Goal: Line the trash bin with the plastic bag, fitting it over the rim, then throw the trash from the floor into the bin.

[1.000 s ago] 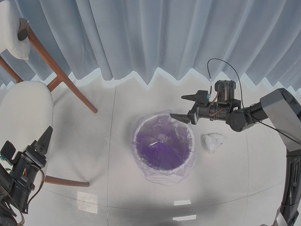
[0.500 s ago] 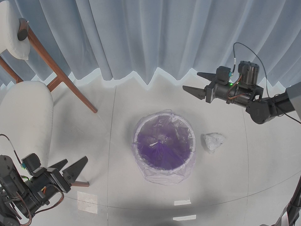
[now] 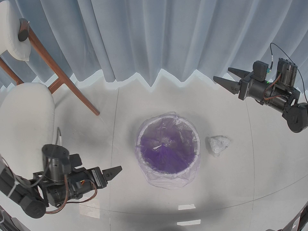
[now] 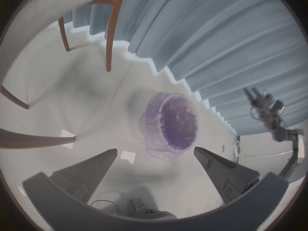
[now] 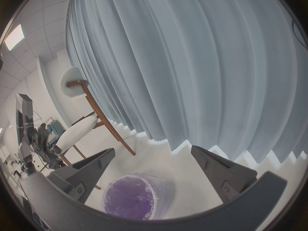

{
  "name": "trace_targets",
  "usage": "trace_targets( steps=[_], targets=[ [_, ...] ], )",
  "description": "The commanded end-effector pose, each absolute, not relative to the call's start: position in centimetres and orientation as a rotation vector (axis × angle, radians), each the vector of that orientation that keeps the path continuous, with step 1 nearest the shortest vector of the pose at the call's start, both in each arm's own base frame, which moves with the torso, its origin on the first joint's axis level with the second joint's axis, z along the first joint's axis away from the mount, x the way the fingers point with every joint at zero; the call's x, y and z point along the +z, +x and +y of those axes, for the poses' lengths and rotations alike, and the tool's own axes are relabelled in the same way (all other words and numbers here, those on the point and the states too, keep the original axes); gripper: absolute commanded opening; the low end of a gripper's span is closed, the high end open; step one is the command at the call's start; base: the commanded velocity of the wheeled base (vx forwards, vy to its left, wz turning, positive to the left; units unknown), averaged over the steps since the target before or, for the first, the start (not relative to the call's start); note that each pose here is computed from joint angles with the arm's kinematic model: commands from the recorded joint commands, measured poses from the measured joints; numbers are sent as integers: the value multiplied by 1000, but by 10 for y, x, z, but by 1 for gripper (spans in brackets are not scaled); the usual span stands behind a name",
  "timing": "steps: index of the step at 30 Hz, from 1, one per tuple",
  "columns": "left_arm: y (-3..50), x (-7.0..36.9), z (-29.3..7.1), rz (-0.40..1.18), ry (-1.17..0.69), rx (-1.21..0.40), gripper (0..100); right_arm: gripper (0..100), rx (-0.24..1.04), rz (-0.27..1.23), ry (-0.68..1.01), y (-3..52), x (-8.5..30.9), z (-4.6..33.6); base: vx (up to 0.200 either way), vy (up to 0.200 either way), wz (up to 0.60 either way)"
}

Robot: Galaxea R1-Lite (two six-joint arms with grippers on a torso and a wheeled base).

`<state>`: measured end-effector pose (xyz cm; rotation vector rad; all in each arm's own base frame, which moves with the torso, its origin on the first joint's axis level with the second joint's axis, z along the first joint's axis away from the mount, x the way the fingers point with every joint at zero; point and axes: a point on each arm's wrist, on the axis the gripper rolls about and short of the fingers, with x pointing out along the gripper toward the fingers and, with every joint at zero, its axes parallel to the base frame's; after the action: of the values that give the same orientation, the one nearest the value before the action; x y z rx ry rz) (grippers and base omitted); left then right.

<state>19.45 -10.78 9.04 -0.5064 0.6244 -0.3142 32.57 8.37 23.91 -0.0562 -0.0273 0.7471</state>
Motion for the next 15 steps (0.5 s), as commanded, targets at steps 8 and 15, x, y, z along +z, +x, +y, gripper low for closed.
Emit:
trace_targets(
  steps=[8, 15],
  targets=[
    [264, -18, -132, 675, -306, -210, 100, 100, 722, -132, -12, 298, 264, 71, 0, 0, 0],
    [290, -58, -139, 615, -249, -227, 100, 100, 722, -136, -11, 297, 266, 71, 0, 0, 0]
  ],
)
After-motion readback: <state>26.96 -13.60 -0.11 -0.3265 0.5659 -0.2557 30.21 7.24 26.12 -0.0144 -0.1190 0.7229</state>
